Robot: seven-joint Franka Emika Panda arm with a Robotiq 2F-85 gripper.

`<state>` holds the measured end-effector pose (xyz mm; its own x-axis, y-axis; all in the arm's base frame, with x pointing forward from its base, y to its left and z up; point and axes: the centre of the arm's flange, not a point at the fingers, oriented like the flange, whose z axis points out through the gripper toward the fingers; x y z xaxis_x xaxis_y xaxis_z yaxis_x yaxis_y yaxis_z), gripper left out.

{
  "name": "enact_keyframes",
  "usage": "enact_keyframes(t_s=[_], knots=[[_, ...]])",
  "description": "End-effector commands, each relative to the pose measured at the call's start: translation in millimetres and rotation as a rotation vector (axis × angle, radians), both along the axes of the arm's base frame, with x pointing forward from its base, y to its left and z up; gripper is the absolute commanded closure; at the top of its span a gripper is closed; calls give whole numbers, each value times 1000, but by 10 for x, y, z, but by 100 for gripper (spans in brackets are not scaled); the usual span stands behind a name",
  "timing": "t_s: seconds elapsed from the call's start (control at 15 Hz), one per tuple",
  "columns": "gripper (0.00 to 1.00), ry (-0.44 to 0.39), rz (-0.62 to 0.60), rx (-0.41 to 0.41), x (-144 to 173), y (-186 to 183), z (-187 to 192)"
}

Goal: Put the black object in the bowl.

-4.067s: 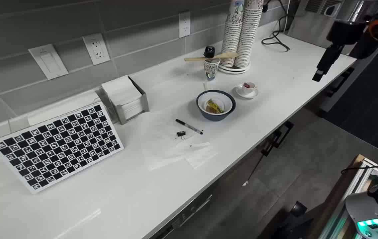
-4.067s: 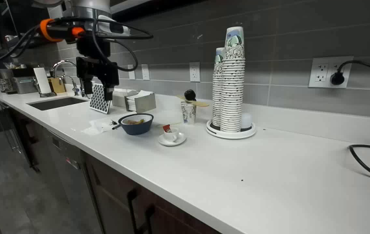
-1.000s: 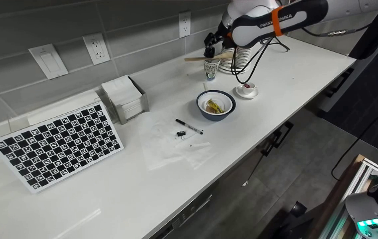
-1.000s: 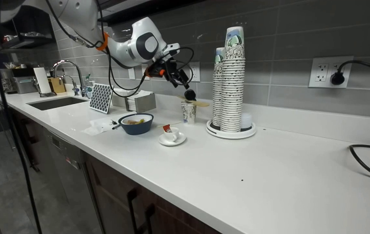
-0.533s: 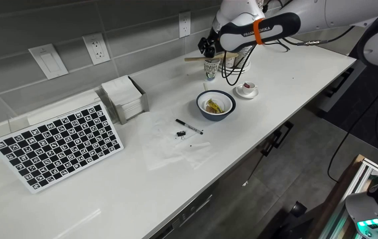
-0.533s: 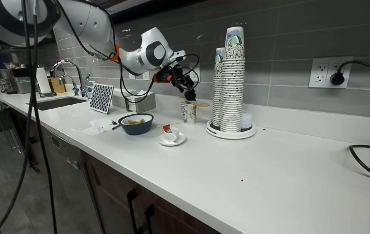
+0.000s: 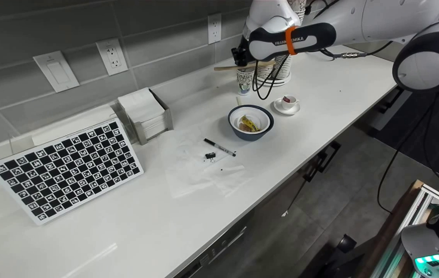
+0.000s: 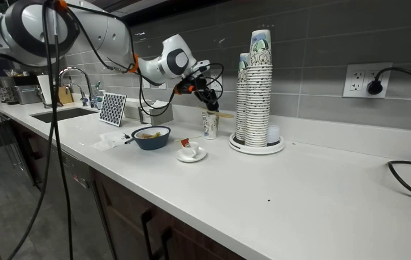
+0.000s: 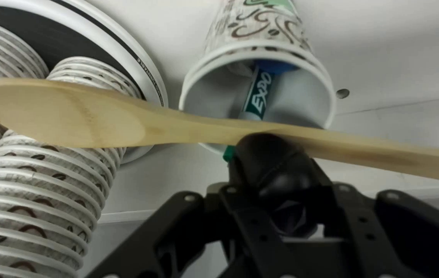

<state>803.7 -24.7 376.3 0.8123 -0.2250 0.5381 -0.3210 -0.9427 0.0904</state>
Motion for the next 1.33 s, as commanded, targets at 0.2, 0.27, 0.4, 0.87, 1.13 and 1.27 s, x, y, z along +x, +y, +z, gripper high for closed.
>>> enact_keyframes(t_s=[0.2, 0.27, 0.4, 0.87, 1.13, 1.27], knots=[[91, -15, -67, -3, -149, -91, 409], [91, -14, -59, 9, -291, -102, 534], [91, 1, 46, 69, -671, -36, 763], [91, 221, 235, 231, -1448, 540, 982], [91, 467, 210, 287, -2039, 747, 765], [91, 583, 180, 333, -2373, 837, 588]])
